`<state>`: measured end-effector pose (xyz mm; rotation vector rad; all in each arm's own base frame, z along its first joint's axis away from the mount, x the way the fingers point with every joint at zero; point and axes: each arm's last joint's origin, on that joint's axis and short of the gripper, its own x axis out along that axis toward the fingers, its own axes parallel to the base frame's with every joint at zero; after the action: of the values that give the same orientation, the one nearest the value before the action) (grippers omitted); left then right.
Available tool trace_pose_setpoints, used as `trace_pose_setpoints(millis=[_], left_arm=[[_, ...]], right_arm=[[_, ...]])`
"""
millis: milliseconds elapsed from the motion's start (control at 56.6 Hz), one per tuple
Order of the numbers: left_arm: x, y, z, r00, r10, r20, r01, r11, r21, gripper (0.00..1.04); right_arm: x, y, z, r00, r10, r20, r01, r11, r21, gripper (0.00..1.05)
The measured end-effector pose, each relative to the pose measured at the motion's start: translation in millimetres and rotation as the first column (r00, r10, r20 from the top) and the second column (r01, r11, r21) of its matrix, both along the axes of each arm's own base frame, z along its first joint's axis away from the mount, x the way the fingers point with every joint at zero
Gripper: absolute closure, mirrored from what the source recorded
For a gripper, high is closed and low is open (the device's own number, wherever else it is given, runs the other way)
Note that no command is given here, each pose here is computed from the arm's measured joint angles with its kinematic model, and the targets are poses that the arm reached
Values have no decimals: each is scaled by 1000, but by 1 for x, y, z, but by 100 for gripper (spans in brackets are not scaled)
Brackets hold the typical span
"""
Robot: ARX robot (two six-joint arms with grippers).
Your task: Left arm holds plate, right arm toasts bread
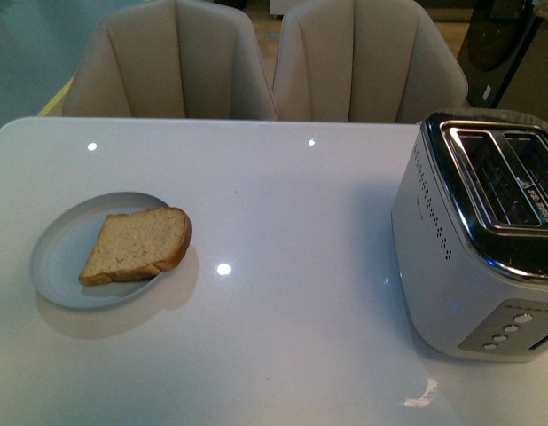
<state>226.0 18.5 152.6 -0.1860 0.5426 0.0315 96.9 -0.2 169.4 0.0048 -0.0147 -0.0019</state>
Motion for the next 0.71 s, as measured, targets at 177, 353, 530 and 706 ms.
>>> trace_pose_setpoints(millis=[177,353,530,706], left_arm=[[52,21,-45,996,44,-84,-44,999,11,7],[74,40,-85,986,57,-159,-48,997,60,7],[89,50,-117,976,56,-212,-42,997,72,7],[106,53,-141,968,52,-245,-35,997,71,7]], right_arm=[[0,0,0,1000,0,0,0,1000,0,9],[0,0,0,1000,0,0,0,1000,0,9],[0,0,0,1000,0,0,0,1000,0,9],[0,0,0,1000,0,0,0,1000,0,9]])
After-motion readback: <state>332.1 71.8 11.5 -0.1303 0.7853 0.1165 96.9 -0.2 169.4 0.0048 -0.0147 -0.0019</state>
